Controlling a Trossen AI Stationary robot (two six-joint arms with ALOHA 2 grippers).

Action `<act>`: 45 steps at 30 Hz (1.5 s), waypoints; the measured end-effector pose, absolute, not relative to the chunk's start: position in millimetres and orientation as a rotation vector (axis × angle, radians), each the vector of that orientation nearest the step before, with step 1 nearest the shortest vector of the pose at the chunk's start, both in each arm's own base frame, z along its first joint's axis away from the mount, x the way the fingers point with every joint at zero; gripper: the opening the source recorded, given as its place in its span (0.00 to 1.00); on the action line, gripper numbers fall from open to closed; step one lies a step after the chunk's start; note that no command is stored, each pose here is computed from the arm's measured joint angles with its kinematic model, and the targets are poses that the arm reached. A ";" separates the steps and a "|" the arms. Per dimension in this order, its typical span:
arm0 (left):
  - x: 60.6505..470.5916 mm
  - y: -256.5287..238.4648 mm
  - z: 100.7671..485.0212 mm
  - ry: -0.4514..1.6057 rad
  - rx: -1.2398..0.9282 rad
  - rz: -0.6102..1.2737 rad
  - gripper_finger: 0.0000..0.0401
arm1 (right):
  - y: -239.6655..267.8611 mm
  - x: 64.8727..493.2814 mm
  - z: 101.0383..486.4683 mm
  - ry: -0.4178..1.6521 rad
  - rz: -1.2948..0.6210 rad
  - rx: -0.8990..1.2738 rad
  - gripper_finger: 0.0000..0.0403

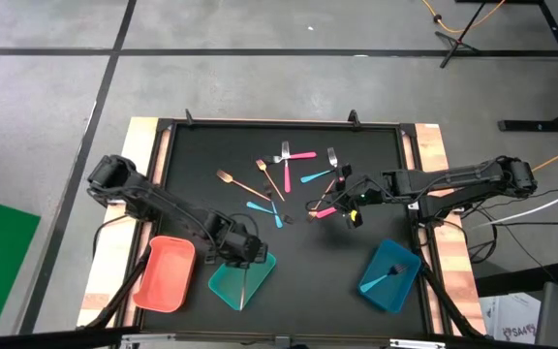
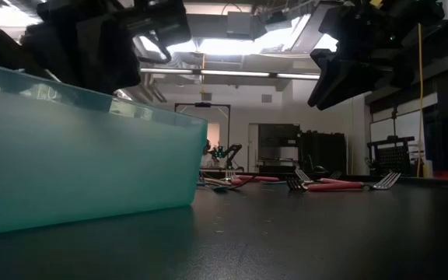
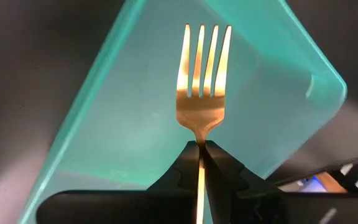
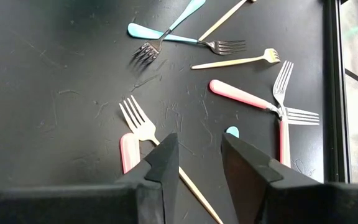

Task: Sort silverware by color (type)
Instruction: Put the gold fork into the green bin

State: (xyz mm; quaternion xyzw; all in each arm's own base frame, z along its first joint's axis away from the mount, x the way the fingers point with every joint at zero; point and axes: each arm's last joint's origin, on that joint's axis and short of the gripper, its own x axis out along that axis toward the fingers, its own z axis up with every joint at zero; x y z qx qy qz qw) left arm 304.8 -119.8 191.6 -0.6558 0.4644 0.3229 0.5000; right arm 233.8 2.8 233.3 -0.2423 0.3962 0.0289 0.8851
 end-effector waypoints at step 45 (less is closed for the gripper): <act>308.7 -118.9 198.2 1.054 -1.570 0.707 0.14 | 2.8 233.7 233.3 0.825 0.061 -0.504 0.28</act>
